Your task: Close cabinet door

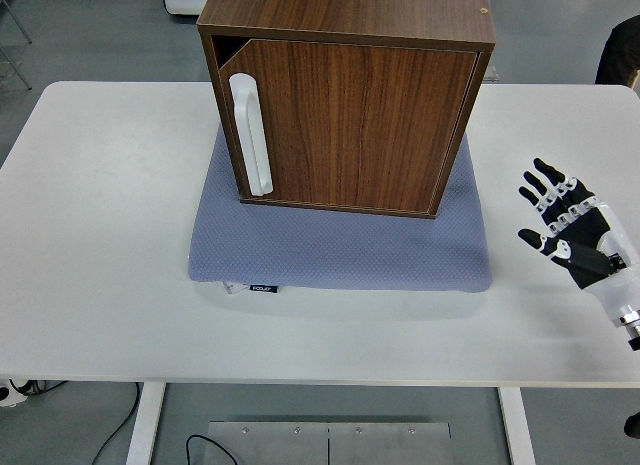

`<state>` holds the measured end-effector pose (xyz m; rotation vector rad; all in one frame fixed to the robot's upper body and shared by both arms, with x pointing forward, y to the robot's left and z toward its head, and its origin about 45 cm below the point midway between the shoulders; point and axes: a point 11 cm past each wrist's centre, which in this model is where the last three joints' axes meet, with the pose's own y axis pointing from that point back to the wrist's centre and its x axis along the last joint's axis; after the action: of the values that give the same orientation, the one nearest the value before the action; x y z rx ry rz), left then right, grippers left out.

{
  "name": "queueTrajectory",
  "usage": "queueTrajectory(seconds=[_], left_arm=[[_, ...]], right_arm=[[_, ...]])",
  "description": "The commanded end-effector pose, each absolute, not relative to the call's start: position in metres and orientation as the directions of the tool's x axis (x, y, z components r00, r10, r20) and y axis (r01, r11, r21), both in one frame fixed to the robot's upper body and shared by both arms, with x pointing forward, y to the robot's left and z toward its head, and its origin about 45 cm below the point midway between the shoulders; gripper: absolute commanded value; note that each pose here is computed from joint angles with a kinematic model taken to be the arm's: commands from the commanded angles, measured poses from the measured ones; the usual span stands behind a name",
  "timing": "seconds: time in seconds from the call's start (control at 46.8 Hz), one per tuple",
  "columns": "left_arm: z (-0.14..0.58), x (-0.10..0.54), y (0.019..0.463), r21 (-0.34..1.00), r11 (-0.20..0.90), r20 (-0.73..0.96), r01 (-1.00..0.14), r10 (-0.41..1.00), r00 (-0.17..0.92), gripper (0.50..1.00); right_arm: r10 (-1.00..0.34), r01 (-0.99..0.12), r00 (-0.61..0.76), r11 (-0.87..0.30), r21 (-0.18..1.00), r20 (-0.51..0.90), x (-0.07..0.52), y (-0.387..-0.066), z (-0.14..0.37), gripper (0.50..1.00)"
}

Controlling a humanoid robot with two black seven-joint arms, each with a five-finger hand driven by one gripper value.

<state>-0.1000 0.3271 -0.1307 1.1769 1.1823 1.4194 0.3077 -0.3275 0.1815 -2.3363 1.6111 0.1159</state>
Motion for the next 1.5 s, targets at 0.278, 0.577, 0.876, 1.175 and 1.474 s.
queueTrajectory(seconds=[0.278,0.577,0.876,1.175,1.474], left_arm=[[-0.131,-0.1,0.327,0.99,-0.12,0.111,-0.069,0.986,-0.124,1.0],[-0.131,-0.1,0.327,0.99,-0.12,0.111,-0.069,0.986,-0.124,1.0],[-0.131,-0.1,0.327,0.99,-0.12,0.111,-0.069,0.986,-0.124,1.0],[-0.131,-0.1,0.327,0.99,-0.12,0.111,-0.069,0.986,-0.124,1.0],[-0.131,-0.1,0.327,0.99,-0.12,0.111,-0.069,0.986,-0.124,1.0]], right_arm=[[-0.924,-0.957,0.279,-0.246,-0.151,-0.263,0.296,-0.352,0.164,1.0],[-0.932,-0.968,0.245,-0.221,-0.115,-0.266,0.285,-0.362,0.153,1.0],[-0.926,-0.985,0.157,-0.125,-0.115,-0.344,0.286,-0.38,0.151,1.0],[-0.887,-0.988,0.08,-0.011,-0.151,-0.455,0.292,-0.392,0.158,1.0],[-0.886,-0.987,0.074,0.0,-0.16,-0.459,0.293,-0.394,0.16,1.0]])
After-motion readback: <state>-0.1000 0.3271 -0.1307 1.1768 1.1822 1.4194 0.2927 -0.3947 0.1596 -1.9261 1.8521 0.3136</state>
